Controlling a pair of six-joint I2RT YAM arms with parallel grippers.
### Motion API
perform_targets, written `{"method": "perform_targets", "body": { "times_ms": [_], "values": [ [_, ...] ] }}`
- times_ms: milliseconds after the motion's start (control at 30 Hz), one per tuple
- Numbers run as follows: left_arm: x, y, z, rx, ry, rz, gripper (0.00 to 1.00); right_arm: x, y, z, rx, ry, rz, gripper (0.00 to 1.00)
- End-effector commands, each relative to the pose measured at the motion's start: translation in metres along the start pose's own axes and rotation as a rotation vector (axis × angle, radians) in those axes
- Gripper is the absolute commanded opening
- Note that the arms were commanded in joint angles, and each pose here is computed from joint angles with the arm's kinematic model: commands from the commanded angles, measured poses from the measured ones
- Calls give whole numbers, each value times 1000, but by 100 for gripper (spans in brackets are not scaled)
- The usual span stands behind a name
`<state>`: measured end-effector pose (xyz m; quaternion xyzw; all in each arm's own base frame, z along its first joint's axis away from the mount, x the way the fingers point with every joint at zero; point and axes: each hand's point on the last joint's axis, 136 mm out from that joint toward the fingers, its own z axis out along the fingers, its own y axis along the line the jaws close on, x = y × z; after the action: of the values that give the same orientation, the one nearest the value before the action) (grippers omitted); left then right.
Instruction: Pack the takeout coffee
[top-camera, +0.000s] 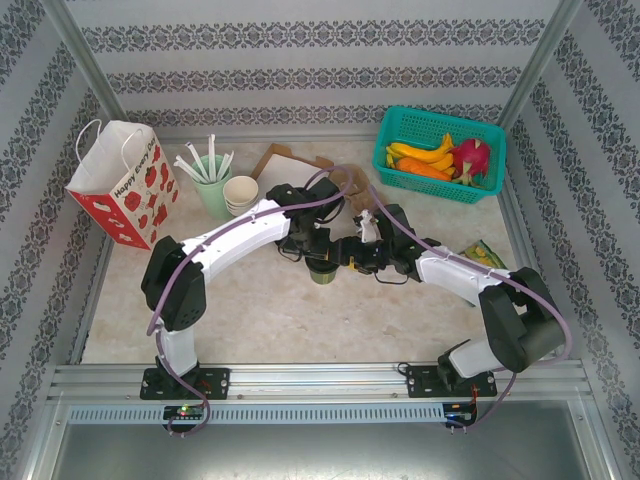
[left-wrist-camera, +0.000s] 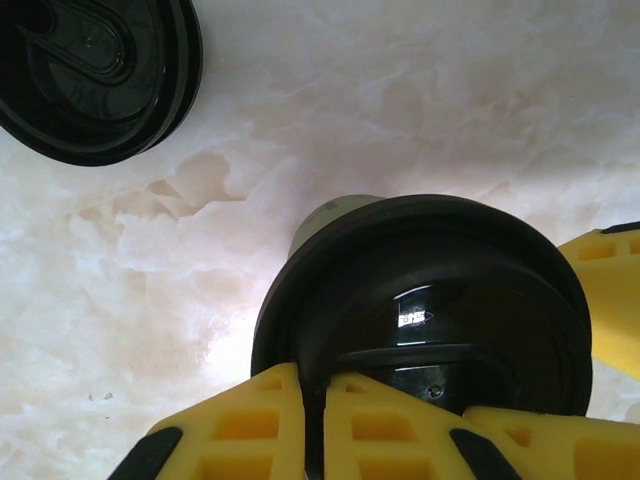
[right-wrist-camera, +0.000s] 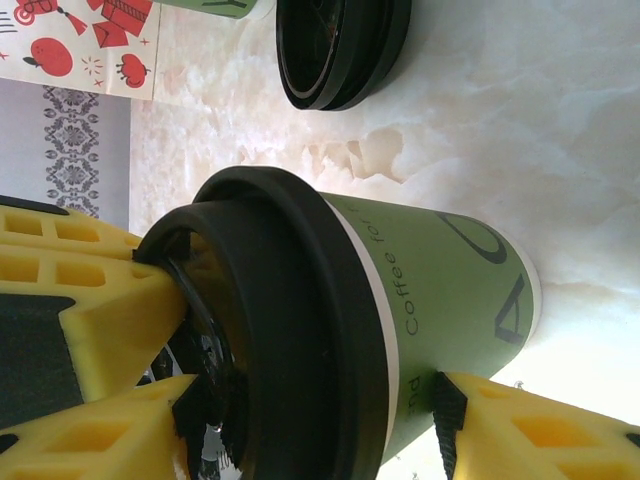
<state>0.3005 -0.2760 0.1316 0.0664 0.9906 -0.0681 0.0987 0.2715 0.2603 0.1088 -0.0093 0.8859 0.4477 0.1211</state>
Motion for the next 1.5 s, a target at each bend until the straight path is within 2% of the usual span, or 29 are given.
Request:
{"method": "perform_targets", "body": {
  "times_ms": [0,167,433,500,567,733,833,867,900,1000,1200,1467],
  "values": [
    [-9,-19,-10,106,-60,8,13,12,-34,9,143,23,63,62],
    [-18,-28,-31,207,-131,7,23,11,-32,8,146,21,60,62],
    [-27,-22,-54,276,-221,-25,26,7,-25,7,132,17,48,63],
    [-29,-11,-59,267,-259,-67,36,5,-20,7,122,13,42,64],
    [-31,3,-62,242,-295,-112,42,2,-16,5,117,6,33,66],
    [-25,58,-59,103,-333,-289,65,-6,-6,2,104,-9,6,69],
    [-16,87,-55,35,-336,-393,81,-10,1,-1,95,-22,-6,71],
    [-12,96,-52,8,-335,-423,94,-12,4,-3,92,-28,-12,72],
    [-8,104,-49,-17,-332,-448,100,-14,7,-4,85,-31,-18,73],
    [3,121,-37,-61,-308,-509,99,-18,15,-8,70,-47,-38,77],
    [18,123,-6,-45,-228,-553,99,-24,20,-17,108,-75,-86,98],
    [23,105,24,15,-121,-568,99,-22,15,-19,270,-84,-180,98]
  ]
}}
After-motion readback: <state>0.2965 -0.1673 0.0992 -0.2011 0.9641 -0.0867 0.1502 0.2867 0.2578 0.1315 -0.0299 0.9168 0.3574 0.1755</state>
